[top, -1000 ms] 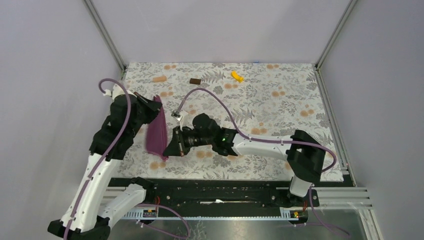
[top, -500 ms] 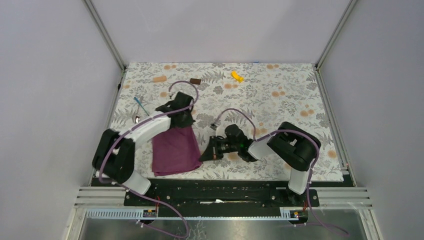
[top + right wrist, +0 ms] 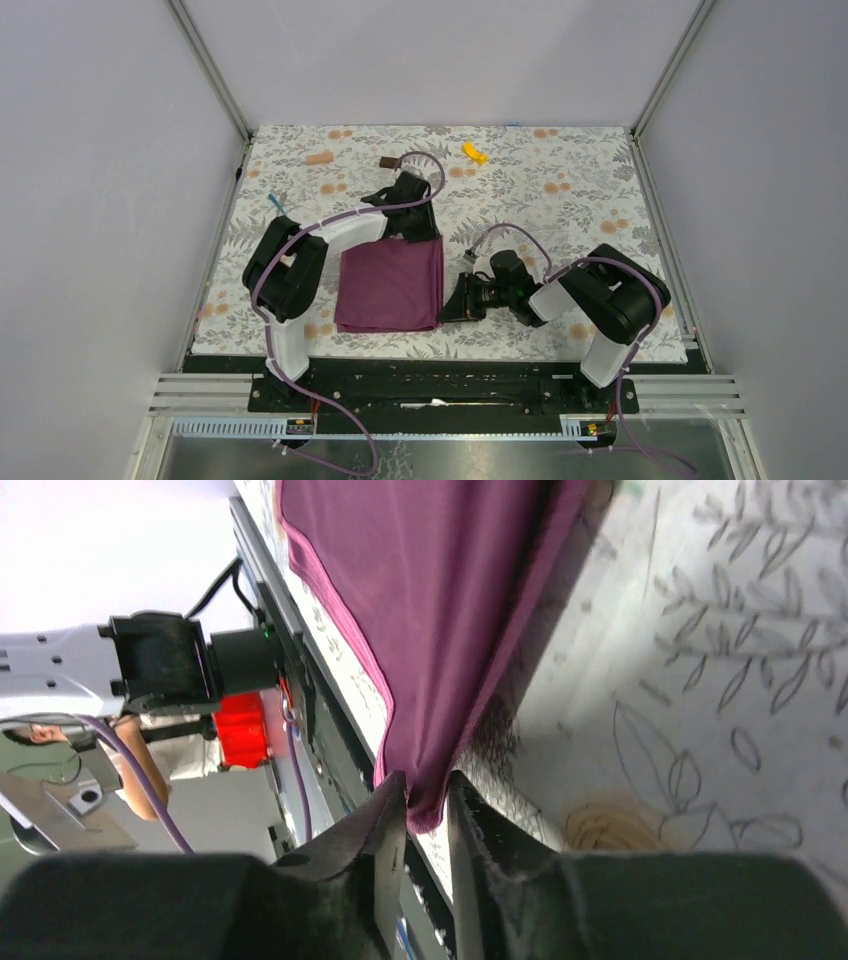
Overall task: Fold the napkin into a case and place the utensils inside
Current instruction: Turn over the upper triangle folded napkin at the center of the board, then move the lower triangle-folded napkin to the center of the board.
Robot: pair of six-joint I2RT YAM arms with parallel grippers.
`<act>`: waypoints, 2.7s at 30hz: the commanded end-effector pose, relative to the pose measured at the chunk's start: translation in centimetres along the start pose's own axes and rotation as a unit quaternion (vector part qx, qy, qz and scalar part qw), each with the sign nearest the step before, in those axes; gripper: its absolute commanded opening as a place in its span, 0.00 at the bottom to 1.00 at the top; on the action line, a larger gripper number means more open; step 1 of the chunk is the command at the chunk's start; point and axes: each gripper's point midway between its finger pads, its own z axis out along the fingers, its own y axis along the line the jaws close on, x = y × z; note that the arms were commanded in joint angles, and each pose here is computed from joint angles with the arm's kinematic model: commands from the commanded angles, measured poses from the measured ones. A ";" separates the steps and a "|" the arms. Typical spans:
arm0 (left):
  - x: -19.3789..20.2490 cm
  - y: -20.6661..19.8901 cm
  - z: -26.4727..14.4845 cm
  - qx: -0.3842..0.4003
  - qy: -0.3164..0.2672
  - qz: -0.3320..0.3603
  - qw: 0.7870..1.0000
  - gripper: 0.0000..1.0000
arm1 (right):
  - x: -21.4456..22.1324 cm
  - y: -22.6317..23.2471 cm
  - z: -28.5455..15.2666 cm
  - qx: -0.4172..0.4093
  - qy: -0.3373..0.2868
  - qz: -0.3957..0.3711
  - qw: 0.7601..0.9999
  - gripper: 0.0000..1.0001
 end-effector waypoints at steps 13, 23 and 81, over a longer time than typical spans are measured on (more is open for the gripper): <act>-1.0 -3.7 -15.1 0.178 -0.084 0.067 0.978 0.62 | -0.3 -2.4 -3.6 0.276 -0.010 -0.048 0.960 0.60; 1.2 2.8 -20.5 0.145 -0.134 0.036 0.980 0.65 | 1.0 -2.3 -2.2 0.434 -0.030 -0.059 0.898 0.63; 0.2 0.9 -9.7 0.248 -0.047 -0.108 0.962 0.65 | -15.9 -12.2 -17.4 0.495 0.126 -0.121 0.851 0.39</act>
